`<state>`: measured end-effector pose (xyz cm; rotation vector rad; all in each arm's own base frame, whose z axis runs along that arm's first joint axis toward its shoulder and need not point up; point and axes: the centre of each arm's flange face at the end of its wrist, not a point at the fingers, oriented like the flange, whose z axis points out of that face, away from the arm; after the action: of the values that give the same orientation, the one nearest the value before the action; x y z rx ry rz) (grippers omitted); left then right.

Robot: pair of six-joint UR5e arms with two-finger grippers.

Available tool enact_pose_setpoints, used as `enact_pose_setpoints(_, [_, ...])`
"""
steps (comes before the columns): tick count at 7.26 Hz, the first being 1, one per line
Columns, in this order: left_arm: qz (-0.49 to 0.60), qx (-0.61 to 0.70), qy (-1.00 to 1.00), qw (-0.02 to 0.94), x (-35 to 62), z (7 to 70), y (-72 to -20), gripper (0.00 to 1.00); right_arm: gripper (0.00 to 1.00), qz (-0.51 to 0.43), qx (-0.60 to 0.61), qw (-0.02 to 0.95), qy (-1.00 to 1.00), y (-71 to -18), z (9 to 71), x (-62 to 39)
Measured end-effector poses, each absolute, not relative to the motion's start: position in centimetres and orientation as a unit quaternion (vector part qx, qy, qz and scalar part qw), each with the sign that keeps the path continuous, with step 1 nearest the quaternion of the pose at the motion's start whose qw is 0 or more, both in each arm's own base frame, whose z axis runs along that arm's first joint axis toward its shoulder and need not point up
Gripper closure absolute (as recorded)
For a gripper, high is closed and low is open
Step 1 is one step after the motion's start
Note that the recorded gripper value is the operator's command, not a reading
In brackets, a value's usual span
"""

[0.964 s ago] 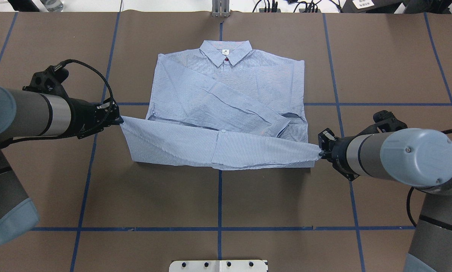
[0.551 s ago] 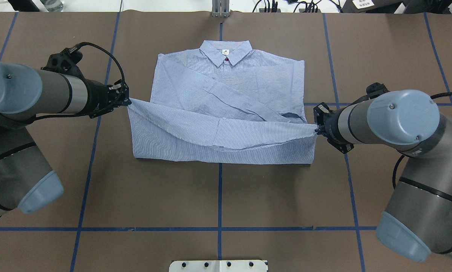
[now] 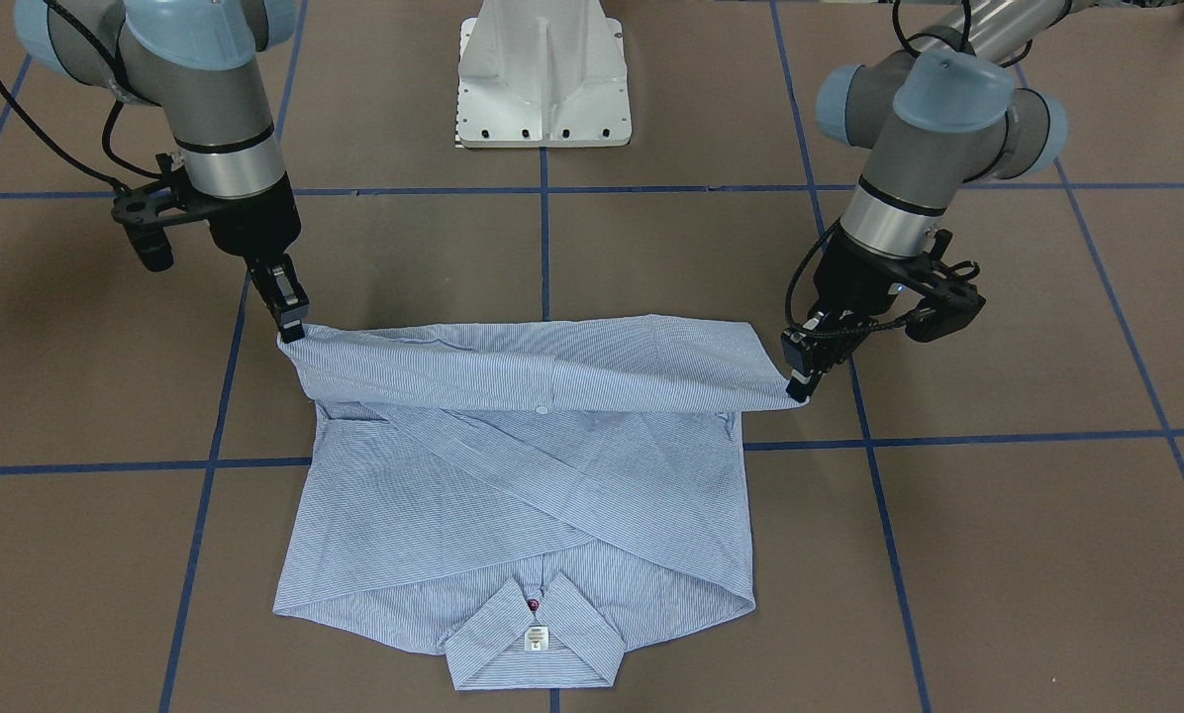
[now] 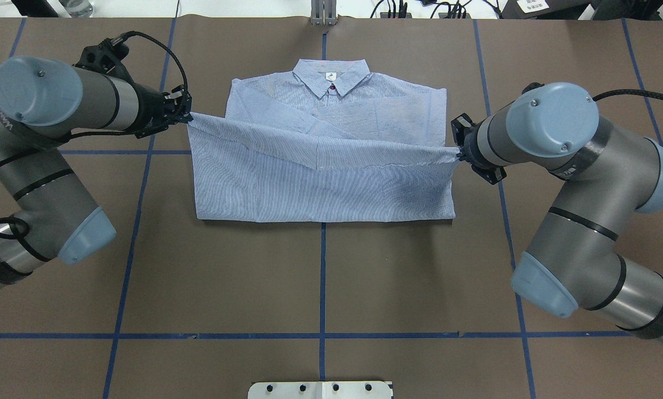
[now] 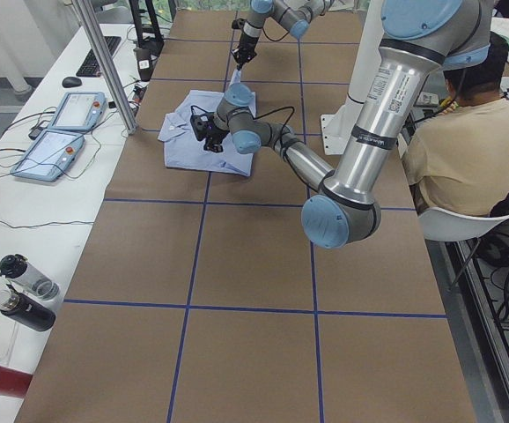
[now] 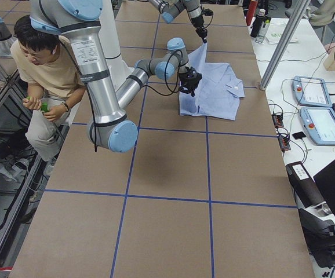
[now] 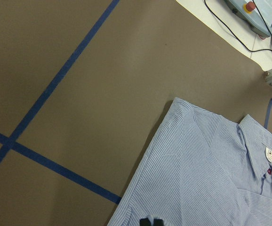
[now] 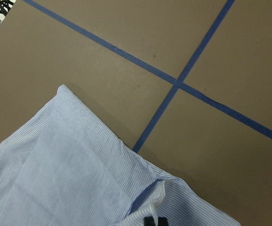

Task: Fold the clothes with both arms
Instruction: 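Lift the hem with both grippers and fold it up toward the collar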

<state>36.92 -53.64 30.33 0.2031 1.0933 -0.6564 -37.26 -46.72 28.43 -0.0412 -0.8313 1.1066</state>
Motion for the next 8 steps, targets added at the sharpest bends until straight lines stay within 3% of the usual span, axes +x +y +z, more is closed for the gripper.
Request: enact_pose_setpoints(8, [-0.319,0.126,0.521,0.782,42.4,31.9,-65.7,1.00,1.00,0.519,0.017,0.788,-0.330,-58.6,30.0,-38.2])
